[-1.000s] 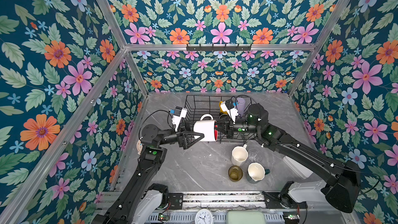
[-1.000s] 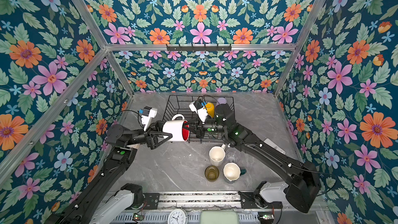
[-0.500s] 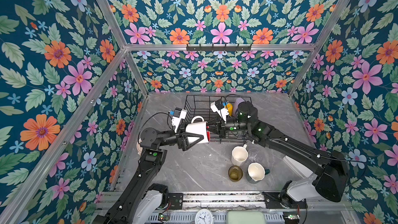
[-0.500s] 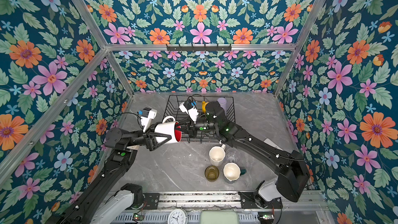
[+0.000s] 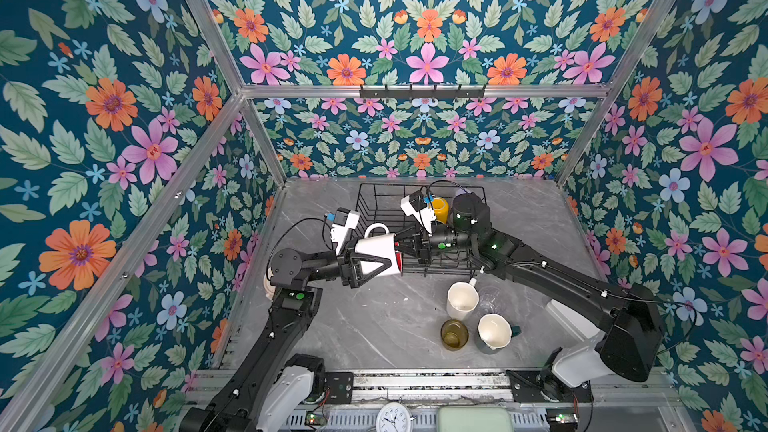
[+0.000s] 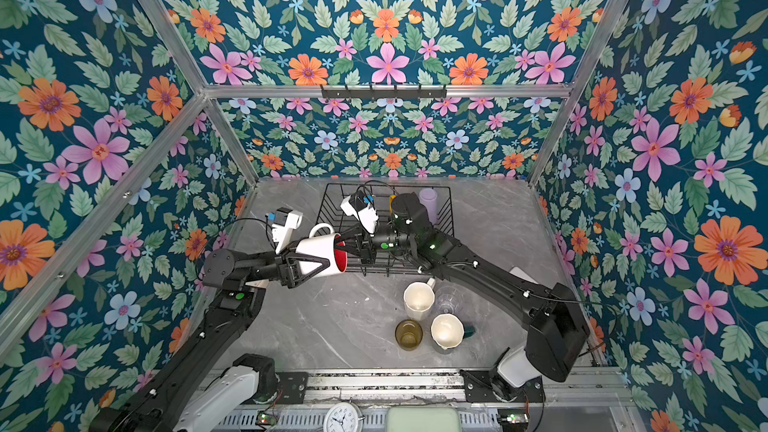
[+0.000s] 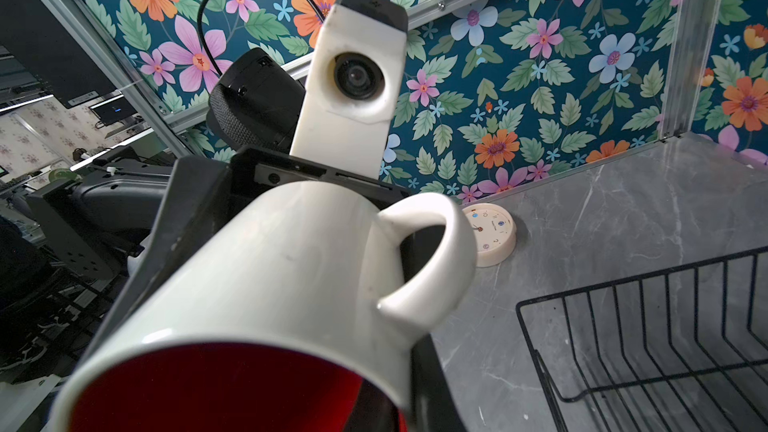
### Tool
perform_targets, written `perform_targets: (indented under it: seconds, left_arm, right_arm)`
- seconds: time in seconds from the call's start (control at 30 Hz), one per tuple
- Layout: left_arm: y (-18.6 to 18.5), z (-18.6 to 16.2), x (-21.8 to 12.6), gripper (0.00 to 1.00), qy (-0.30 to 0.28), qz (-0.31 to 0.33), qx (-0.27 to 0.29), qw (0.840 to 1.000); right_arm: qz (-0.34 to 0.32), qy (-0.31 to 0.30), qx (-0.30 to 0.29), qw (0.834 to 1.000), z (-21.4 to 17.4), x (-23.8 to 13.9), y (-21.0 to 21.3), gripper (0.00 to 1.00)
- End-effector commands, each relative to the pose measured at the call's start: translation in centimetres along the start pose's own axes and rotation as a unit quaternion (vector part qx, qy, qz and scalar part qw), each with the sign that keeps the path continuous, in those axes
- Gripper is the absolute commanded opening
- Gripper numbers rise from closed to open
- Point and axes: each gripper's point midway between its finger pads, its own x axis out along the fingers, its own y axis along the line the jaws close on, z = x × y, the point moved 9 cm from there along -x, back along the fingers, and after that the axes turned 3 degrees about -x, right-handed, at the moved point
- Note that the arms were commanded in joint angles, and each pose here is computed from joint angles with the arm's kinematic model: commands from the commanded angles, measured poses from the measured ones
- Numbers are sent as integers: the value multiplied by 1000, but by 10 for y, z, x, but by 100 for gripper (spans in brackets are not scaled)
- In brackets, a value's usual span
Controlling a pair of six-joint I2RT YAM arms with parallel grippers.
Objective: Load the cups into the dish rack
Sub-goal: 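Close the left gripper on the white mug's body beside the right gripper, then open the right gripper off the white mug while the left gripper pulls it away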
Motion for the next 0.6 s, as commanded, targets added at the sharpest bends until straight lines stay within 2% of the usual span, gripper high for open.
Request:
perform_targets:
  seconds: [0.0, 0.2, 0.4, 0.5, 0.57]
  left_arm:
    - [-8, 3, 0, 77, -1, -13, 34, 999]
    - [-9, 4, 1, 64, -5, -13, 37, 999]
    - [-11, 6, 1, 43, -7, -14, 40, 999]
    - [-10, 7, 1, 24, -10, -13, 40, 999]
    - [-9, 10, 2, 7, -15, -9, 39, 999]
  right_arm:
    - [-8, -23, -15, 1000, 8, 2, -1, 0]
    - [-17, -20, -3, 1000, 4, 4, -5, 0]
    - [-33, -21, 10, 999, -1, 5, -9, 0]
    - [-44, -22, 23, 999, -1, 4, -11, 6]
    - [-52, -20, 34, 998, 0, 4, -12, 11]
